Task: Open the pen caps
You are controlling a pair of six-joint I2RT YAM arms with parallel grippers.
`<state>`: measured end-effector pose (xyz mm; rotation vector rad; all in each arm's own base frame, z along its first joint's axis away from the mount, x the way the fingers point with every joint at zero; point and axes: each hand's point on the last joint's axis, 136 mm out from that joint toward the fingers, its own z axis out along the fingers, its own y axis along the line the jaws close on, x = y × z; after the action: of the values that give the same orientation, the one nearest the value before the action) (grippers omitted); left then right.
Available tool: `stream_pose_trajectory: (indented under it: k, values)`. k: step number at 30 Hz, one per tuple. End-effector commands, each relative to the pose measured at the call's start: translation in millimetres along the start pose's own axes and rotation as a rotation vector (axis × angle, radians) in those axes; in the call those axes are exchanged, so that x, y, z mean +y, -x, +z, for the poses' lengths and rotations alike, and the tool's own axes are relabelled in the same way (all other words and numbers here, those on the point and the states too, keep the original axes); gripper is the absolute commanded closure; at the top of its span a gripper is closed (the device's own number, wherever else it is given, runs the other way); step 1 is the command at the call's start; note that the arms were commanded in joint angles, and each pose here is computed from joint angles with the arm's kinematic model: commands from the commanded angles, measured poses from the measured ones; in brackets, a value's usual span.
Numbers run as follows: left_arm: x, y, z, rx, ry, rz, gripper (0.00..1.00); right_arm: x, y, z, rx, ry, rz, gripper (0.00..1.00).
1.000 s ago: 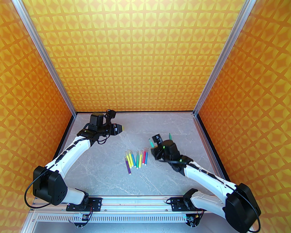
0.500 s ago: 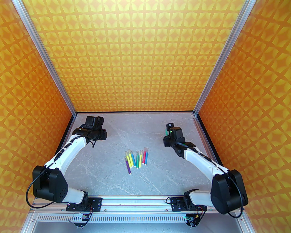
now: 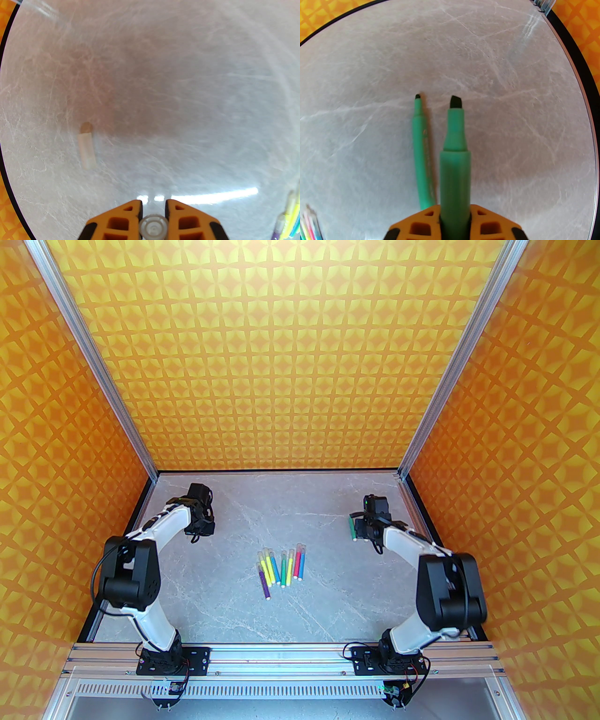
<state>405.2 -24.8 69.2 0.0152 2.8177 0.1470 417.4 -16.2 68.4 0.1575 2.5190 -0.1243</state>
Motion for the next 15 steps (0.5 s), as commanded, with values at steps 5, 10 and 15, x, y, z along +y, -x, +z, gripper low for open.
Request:
stream_pose_trajectory:
  k: [5, 10, 15]
  values:
    - [10.9, 9.2, 9.6, 0.018, 0.038, 0.015, 1.00, -5.2, 2.0, 21.0, 0.057, 0.003, 0.027, 1.00]
    - [16.0, 4.8, 20.8, 0.051, 0.048, 0.008, 1.00, -6.0, -2.8, 32.6, 0.092, -0.005, 0.027, 1.00]
    - [20.8, 3.9, 27.5, 0.061, 0.052, -0.005, 0.98, -5.8, -3.0, 40.0, 0.104, -0.006, 0.028, 0.98]
